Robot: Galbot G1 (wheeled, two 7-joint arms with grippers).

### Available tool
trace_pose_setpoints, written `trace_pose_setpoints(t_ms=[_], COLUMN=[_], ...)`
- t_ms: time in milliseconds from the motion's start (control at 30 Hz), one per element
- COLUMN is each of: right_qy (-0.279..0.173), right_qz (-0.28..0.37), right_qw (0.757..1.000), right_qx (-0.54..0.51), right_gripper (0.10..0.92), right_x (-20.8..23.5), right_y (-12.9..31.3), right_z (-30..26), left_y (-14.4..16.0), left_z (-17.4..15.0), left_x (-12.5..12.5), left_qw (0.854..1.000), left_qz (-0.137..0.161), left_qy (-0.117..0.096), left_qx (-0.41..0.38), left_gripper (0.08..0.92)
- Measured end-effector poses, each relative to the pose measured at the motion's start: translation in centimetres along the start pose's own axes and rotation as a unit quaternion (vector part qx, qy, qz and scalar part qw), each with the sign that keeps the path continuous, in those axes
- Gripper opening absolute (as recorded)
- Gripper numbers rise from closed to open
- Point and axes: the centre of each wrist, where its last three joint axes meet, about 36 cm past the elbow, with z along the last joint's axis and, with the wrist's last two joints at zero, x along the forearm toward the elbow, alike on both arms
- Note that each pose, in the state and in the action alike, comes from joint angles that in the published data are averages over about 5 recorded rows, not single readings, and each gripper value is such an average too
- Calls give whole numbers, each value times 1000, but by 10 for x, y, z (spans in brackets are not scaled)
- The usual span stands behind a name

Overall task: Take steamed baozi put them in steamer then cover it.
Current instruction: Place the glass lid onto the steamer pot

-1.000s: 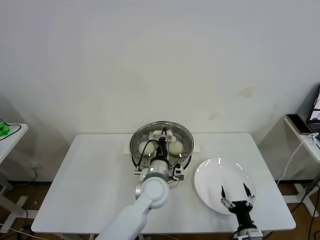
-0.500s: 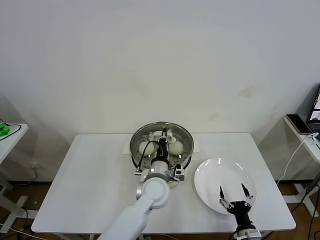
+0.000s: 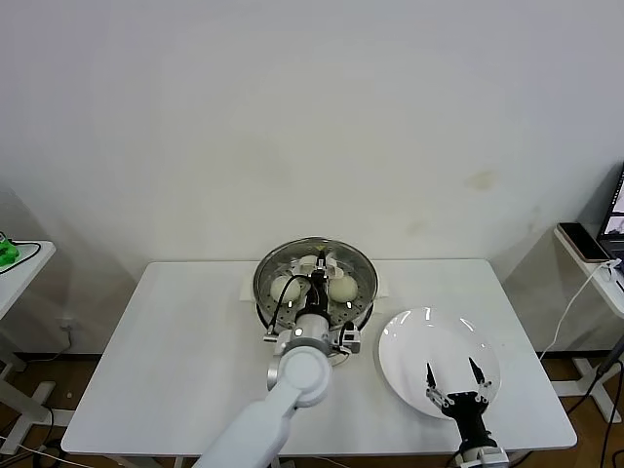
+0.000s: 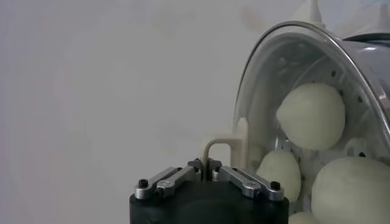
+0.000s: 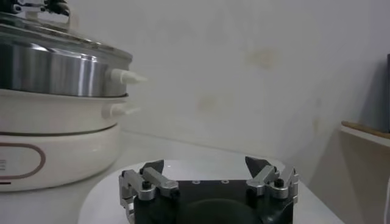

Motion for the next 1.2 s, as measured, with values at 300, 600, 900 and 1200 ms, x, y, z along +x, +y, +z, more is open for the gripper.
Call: trace_pose_setpoints(t_ms=[300, 600, 900, 1200], right_qy=[0, 0, -2, -2], right_qz=[-2, -5, -6, -9], right_qw=[1000, 1000, 1000, 1000], right_qx=[0, 0, -1, -1], right_gripper=[823, 823, 823, 823], right_x=[0, 1, 1, 1], right_y=[1, 1, 2, 3], right_z=[0, 0, 0, 0], left_y=[0, -2, -4, -5], left_z=[2, 2, 4, 1], left_x=[-2, -4, -5, -5], left_qw=[1000, 1000, 1000, 1000], left_qz=[-1, 0, 1, 2], left_qy=[2, 2, 4, 3], left_qx=[-1, -4, -7, -5], left_gripper=[132, 132, 132, 132])
